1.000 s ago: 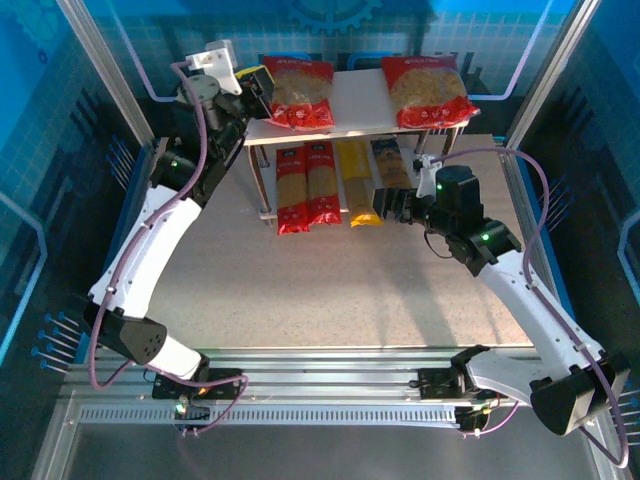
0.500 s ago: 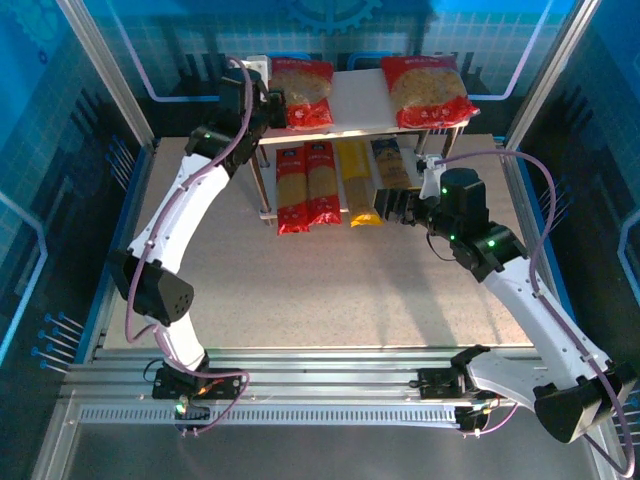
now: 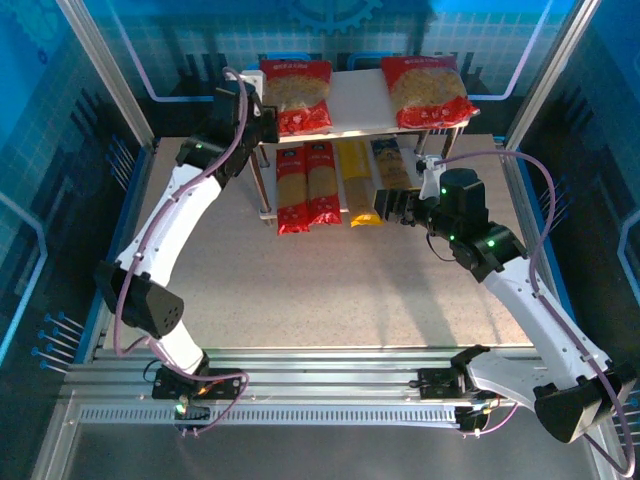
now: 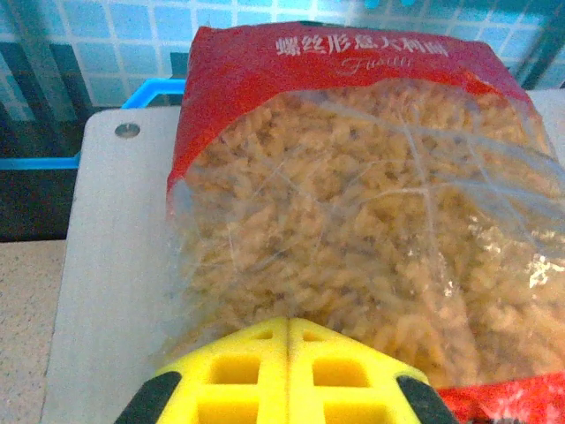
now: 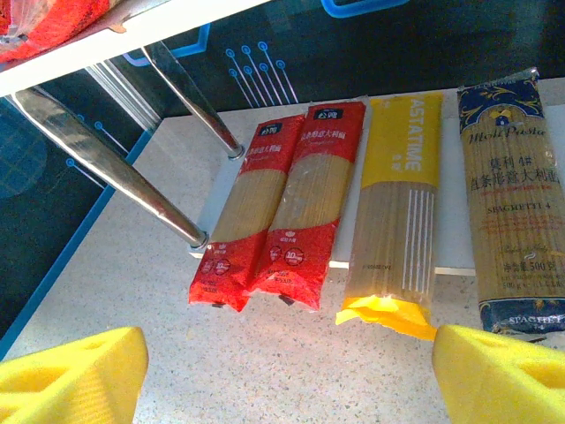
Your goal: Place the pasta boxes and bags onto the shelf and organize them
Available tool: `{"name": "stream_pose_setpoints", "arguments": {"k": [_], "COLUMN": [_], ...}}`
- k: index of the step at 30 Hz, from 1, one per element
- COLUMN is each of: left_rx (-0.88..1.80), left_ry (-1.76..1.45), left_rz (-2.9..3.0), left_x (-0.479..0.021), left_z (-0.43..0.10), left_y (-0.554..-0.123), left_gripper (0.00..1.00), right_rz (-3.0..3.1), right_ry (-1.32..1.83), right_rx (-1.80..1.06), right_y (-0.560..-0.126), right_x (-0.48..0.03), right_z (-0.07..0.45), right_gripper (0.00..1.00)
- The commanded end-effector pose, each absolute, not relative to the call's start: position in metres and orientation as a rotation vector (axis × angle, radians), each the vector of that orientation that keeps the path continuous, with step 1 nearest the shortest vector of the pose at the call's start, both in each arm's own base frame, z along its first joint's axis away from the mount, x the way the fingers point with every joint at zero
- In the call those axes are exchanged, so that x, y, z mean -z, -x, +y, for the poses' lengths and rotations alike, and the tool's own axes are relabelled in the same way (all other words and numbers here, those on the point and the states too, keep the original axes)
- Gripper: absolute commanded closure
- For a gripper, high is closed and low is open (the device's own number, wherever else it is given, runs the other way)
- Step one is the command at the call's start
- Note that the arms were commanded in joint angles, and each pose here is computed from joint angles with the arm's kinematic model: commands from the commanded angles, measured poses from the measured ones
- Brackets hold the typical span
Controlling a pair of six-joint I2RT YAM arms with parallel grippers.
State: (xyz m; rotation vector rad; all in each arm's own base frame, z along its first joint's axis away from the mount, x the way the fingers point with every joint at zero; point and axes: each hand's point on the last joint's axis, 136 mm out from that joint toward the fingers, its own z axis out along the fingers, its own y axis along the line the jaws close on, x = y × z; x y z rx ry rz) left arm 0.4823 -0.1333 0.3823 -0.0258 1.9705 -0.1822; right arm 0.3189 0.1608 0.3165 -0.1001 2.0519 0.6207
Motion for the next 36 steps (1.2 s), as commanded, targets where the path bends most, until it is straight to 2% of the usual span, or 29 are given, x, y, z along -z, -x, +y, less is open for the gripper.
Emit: {"name": "stream_pose_setpoints", "arguments": {"k": [1, 5, 9, 15, 20, 23, 27, 31, 36], "left_rx": [0.159, 0.168, 0.186, 0.215, 0.269, 0.260, 0.195, 0.110, 0.075], "left_ry": [0.021, 0.029, 0.037, 0.000, -0.006, 0.008, 0.059, 0.146, 0.247], "left_rz": [2.088, 2.061, 2.007, 1.907, 1.800, 1.754, 1.788, 1.909, 2.015], "left_x": [-0.346, -0.348, -0.368, -0.417, -0.455, -0.460, -0.429, -0.356, -0.270], "left_z": [-0.126, -0.125, -0.125, -0.125, -0.117, -0.103, -0.078, -0.050, -0.022], "left_y": [-0.465, -0.463, -0.462, -0.451, -0.414, -0.383, -0.346, -0.324, -0.319], "left_gripper": [0.99, 0.92, 0.76, 0.66, 0.60, 0.58, 0.56, 0.53, 0.52], "right_rz": [2.041, 2.045, 2.045, 2.039, 2.029, 2.048, 2.117, 2.202, 2.270], "right_ry": [0.096, 0.098, 0.094, 0.083, 0.067, 0.045, -0.029, -0.150, -0.285], "right_rx": [-0.637, -0.639, -0.631, -0.585, -0.510, -0.415, -0.250, -0.132, -0.059], "right_y": [-0.317, -0.316, -0.314, -0.312, -0.309, -0.307, -0.300, -0.290, -0.279], "right_x": [-0.319, -0.318, -0.318, -0.321, -0.324, -0.319, -0.300, -0.269, -0.232], "right_z": [0.164, 0.165, 0.163, 0.155, 0.141, 0.124, 0.089, 0.050, 0.013], "right_gripper": [0.15, 0.15, 0.15, 0.14, 0.11, 0.09, 0.07, 0.06, 0.05]}}
